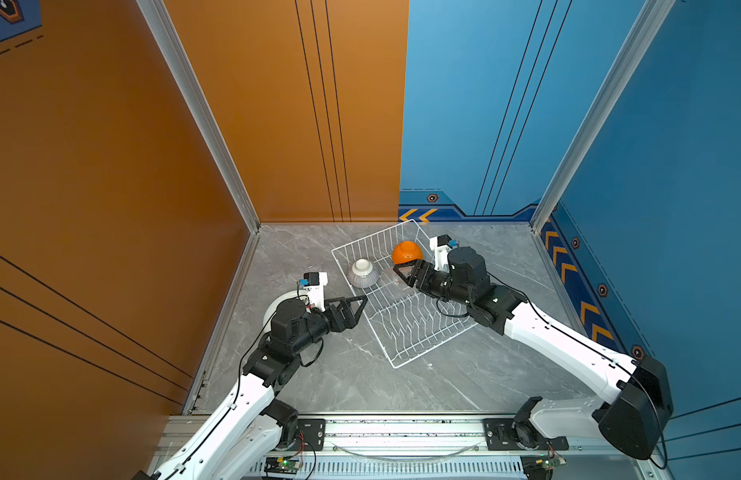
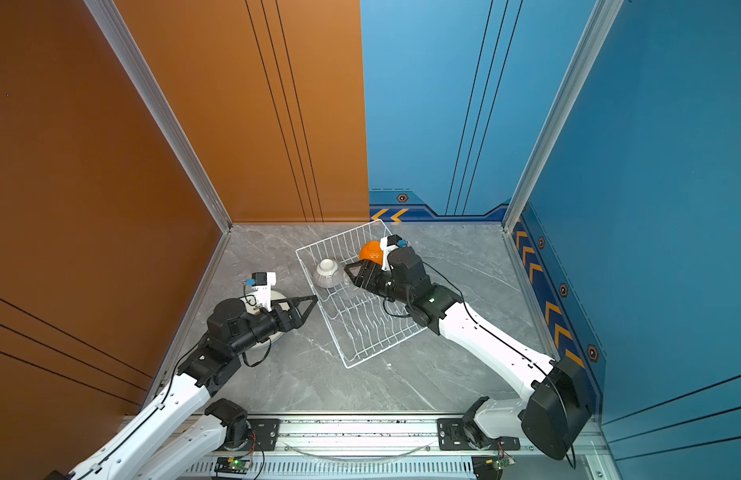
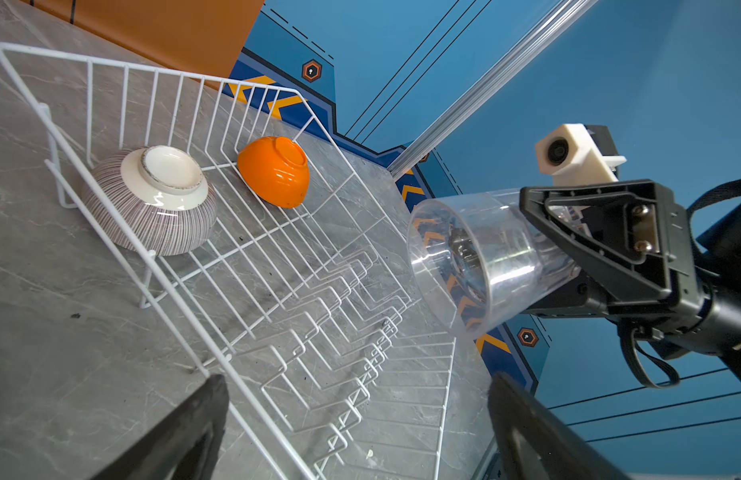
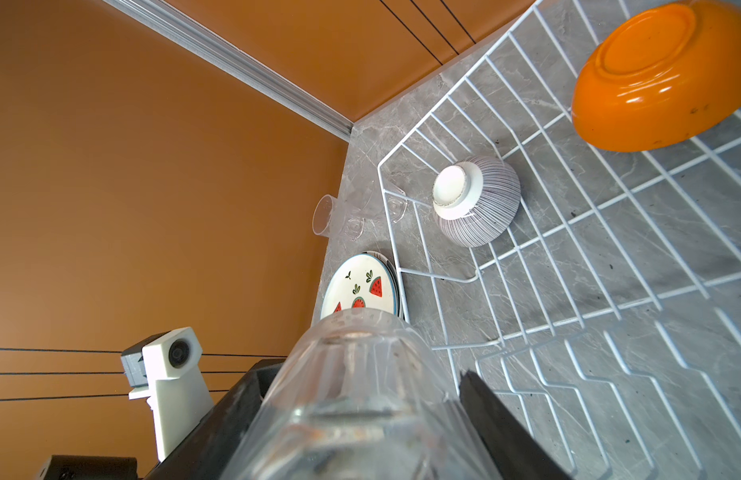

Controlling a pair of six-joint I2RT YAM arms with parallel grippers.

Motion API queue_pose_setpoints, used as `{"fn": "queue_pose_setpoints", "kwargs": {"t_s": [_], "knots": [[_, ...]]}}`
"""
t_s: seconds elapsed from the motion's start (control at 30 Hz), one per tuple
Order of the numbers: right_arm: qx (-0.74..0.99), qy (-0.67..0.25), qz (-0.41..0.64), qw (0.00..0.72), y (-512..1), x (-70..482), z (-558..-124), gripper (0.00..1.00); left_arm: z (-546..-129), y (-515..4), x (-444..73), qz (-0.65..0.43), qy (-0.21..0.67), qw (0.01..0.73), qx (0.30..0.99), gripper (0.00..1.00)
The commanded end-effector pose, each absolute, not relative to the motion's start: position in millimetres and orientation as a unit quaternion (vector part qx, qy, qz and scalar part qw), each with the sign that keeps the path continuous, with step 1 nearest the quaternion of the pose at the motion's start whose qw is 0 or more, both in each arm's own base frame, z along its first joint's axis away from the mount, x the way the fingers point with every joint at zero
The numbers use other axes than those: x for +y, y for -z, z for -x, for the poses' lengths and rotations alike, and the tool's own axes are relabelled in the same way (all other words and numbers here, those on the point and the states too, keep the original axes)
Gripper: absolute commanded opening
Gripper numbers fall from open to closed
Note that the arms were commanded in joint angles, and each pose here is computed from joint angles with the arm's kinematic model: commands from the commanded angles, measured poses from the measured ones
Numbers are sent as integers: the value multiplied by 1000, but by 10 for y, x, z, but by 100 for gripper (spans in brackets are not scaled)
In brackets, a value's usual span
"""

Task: Unload the mixed dishes from the dish rack
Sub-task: 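Lift the cup toward the left gripper while the left reaches over the rack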

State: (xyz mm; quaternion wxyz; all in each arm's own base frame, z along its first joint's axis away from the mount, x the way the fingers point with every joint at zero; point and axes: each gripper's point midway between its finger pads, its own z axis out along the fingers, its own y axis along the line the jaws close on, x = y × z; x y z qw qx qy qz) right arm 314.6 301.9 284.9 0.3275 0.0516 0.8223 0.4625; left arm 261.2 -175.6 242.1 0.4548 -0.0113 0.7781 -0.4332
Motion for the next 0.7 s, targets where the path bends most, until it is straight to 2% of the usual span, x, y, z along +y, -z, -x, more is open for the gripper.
{"fn": "queue_pose_setpoints", "kwargs": {"t_s": [0.0,0.53,0.67], "knots": [[800,-492,-47,340,-3077,3081,-3151,52,-2607,-2531,-1866,-10,453,460,763,98],[799,-503,-40,327,-3048,3169,-3008,52,-2649,-2532,-2047,-33,461,459,759,100],[798,-504,-41,328,-3056,3160,-3006,53,-2642,-2577,-2111,-43,469,459,753,95]]}}
